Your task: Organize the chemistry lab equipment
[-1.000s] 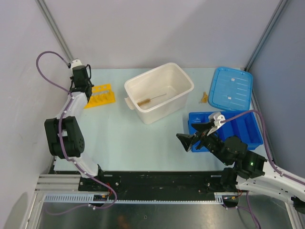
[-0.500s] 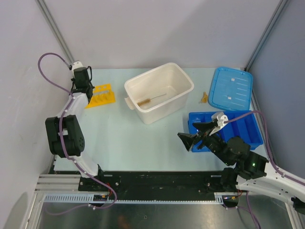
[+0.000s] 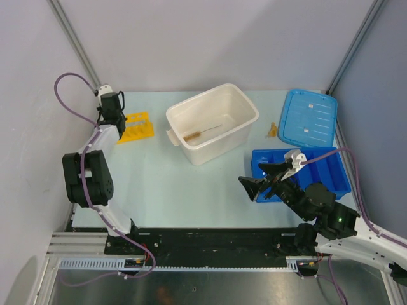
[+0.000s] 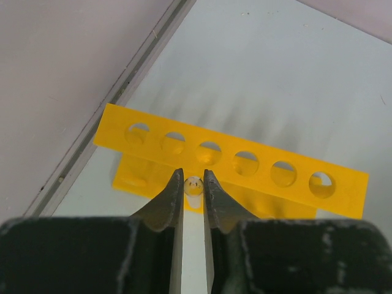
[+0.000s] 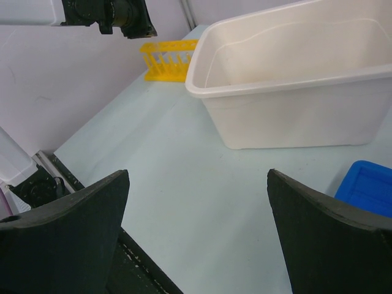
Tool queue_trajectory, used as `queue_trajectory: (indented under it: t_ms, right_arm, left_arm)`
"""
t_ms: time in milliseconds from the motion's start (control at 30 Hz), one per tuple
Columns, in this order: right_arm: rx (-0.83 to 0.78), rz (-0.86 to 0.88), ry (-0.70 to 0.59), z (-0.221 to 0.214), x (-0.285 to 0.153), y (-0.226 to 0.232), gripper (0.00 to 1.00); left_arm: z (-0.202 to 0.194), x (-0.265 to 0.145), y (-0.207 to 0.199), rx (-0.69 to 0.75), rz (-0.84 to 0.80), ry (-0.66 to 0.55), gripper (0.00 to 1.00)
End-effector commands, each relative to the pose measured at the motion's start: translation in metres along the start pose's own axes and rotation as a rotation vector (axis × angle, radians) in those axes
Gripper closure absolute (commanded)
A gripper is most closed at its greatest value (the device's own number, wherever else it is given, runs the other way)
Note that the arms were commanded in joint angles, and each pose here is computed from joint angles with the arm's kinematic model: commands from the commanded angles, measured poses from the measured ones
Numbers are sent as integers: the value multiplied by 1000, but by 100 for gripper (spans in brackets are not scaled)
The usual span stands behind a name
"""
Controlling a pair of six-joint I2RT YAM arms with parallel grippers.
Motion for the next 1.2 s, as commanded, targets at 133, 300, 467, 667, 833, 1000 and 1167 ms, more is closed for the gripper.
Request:
queue_trajectory:
  t_ms: [133, 300, 467, 667, 833, 1000, 1167]
  right_arm:
    - [3, -19, -31, 8, 0, -2, 1]
    - [1, -25, -31, 8, 1, -3, 1]
    - [7, -40, -34, 8, 0, -5, 1]
    - [30, -63, -34, 8, -1, -9, 1]
    - [71, -119, -50, 9, 5, -14, 1]
    - [124, -233, -58, 11, 12, -26, 1]
    - [124, -314, -38, 18, 21, -36, 1]
  left_arm:
    - [5, 3, 8, 5, 28, -45, 83]
    - [-8, 7, 7, 2, 29, -19, 77]
    - [-15, 8, 2, -23, -1, 1, 67]
    - [-3, -3, -1, -53, -29, -16, 48]
    - [24, -33, -22, -131, -181, -15, 40]
    - [54, -86, -64, -222, -503, 15, 23]
    - [71, -161, -90, -246, -786, 27, 5]
Point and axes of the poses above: each gripper's point midway between its finger pads, its own x axis out along the fingers, its own y axis along the line the jaws close on, z = x × y, the point moved 2 cm from there along -x, back along the fingers
